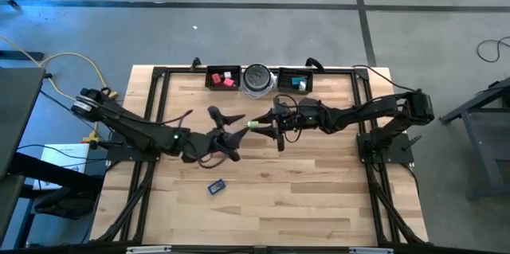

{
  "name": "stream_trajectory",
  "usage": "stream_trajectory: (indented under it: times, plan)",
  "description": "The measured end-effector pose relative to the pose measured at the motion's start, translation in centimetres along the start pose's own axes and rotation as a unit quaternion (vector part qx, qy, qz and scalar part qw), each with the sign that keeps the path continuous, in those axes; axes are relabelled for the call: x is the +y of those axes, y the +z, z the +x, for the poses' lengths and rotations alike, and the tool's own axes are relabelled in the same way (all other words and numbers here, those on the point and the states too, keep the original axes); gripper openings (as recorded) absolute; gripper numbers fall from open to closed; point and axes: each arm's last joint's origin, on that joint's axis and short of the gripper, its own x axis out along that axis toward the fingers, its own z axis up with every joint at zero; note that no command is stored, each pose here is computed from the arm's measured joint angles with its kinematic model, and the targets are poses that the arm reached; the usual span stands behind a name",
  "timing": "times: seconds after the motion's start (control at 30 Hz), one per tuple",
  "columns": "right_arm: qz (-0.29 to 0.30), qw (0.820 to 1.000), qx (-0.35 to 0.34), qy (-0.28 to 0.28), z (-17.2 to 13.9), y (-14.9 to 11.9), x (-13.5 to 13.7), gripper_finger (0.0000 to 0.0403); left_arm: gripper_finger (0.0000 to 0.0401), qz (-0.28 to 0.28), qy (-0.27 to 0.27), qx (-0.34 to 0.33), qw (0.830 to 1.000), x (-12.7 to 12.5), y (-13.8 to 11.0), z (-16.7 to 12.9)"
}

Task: Pick & Place Office items
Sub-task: Put the green charger adapter into the left black basket

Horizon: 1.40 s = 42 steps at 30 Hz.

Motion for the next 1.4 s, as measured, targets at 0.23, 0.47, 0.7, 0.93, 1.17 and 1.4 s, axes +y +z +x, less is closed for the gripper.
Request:
stream_trajectory:
  times: [0.23, 0.47, 0.7, 0.93, 1.17, 1.4]
  plan:
    - [-0.003, 1.0, -0.015, 0.007, -0.1, 0.4, -0.3, 0.012, 0.0199, -0.081, -0.026, -0.038, 0.996, 1.4, 1.0, -2.9]
    - [-0.023, 0.998, -0.053, 0.028, -0.1, 1.2, -0.1, 0.012, 0.0199, -0.173, -0.061, -0.052, 0.982, 2.8, -1.2, -4.1]
    - [-0.074, 0.988, -0.132, 0.04, -0.4, 2.6, 0.4, 0.012, 0.0199, -0.278, -0.117, -0.118, 0.946, 4.0, -4.4, -4.5]
    - [-0.101, 0.971, -0.211, 0.041, 0.3, 2.1, 0.3, 0.012, 0.0199, -0.331, -0.144, -0.186, 0.914, 4.1, -6.4, -3.9]
    - [-0.106, 0.964, -0.239, 0.041, 2.5, -1.6, -0.9, 0.012, 0.0199, -0.354, -0.184, -0.203, 0.894, 4.0, -7.1, -2.1]
    - [-0.14, 0.954, -0.259, 0.056, 3.9, -0.7, 0.2, 0.012, 0.0199, -0.372, -0.201, -0.206, 0.882, 3.2, -7.5, -0.6]
